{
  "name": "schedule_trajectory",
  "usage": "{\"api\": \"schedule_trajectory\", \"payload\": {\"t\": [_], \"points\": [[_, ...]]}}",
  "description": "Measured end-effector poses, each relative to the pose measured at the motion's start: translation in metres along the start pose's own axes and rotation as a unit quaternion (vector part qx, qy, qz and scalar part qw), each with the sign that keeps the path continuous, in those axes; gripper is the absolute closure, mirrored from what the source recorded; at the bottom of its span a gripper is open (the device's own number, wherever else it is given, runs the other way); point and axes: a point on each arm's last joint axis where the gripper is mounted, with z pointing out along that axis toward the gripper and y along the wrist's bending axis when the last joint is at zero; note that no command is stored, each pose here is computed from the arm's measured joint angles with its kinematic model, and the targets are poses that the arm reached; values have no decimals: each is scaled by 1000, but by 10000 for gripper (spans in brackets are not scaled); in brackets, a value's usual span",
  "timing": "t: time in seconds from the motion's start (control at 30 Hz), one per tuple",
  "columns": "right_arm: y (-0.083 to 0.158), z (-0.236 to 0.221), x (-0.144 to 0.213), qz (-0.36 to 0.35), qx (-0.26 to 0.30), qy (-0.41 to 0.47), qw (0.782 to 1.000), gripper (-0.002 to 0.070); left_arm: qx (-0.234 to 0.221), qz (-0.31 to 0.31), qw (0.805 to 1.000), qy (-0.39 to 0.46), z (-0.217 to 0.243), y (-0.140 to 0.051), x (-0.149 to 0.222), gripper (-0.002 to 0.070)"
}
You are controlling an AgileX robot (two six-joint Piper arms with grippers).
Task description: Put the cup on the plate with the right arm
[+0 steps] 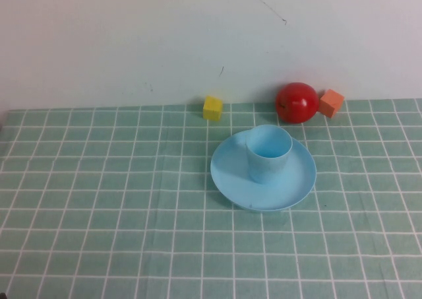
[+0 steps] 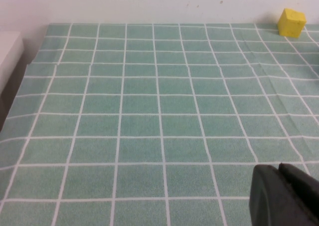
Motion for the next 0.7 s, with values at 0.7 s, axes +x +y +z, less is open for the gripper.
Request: {"api": "schedule_trajectory", "payload": {"t": [0.7], "points": [[44,47,68,25,-65,129,989,679,0,0,1000,0,0,0,0,678]]}}
